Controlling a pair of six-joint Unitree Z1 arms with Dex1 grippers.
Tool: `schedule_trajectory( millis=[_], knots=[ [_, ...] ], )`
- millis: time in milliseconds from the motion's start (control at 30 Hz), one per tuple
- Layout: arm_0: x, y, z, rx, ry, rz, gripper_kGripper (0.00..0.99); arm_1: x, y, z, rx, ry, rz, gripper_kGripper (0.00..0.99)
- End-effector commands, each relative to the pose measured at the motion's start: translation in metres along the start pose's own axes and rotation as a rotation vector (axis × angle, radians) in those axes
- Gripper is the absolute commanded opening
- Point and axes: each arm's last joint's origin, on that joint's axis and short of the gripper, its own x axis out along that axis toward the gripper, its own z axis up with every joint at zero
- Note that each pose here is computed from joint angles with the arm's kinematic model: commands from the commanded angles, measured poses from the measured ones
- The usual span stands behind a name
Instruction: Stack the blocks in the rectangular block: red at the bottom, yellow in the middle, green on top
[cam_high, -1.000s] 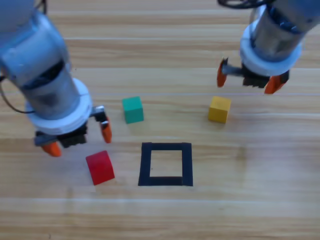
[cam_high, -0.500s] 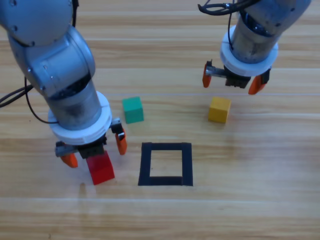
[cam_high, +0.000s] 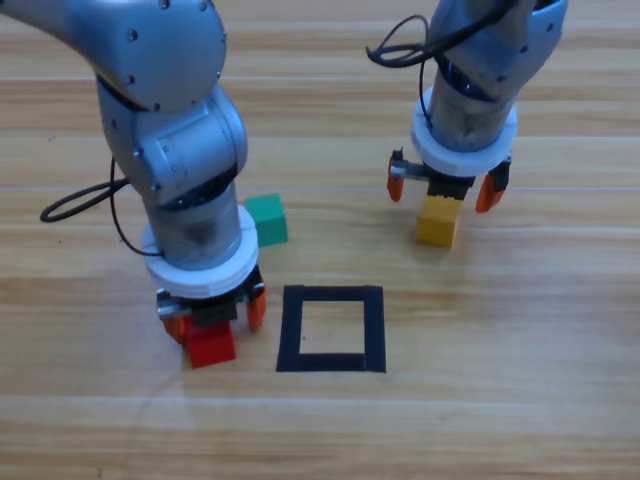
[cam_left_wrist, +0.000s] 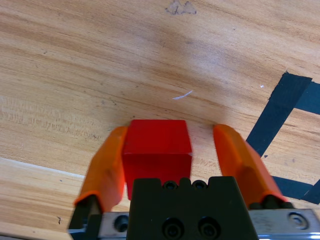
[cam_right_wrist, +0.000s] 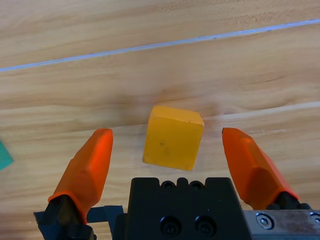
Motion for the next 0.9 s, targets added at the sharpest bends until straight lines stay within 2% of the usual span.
schedule_trajectory(
  millis=[33,133,233,333,500,600,633,700,800,900],
  knots=[
    [0.025,0.006,-0.012,0.065,0.054,0.101,0.469,0.036,0.010,-0.019,-0.026,0.072,-0.047,0.953],
    [0.020,0.012,-0.008,0.099,0.075,0.100,0.313,0.039,0.009,-0.020,-0.019,0.084,-0.057,0.948],
    [0.017,0.011,-0.009,0.133,0.092,0.079,0.270,0.039,0.010,-0.022,-0.020,0.095,-0.059,0.919],
    [-0.002,0.001,-0.001,0.186,0.048,0.034,0.160,0.039,0.010,-0.023,-0.022,0.097,-0.059,0.831],
    [-0.021,-0.031,0.006,0.323,0.010,-0.057,0.163,0.040,0.010,-0.026,-0.034,0.109,-0.070,0.634],
    [-0.009,-0.039,0.002,0.383,0.134,-0.134,0.207,0.040,0.010,-0.027,-0.039,0.114,-0.079,0.456],
    [-0.008,-0.045,0.002,0.406,0.158,-0.163,0.213,0.037,0.008,-0.027,-0.041,0.118,-0.086,0.367],
    [-0.007,-0.056,0.004,0.454,0.192,-0.218,0.242,0.034,0.007,-0.027,-0.044,0.122,-0.096,0.299],
    [-0.008,-0.067,0.006,0.527,0.195,-0.257,0.245,0.021,0.004,-0.026,-0.057,0.118,-0.101,0.282],
    [-0.018,-0.074,-0.010,0.595,0.150,-0.255,0.232,-0.015,0.001,-0.030,-0.088,0.082,-0.116,0.282]
  ],
)
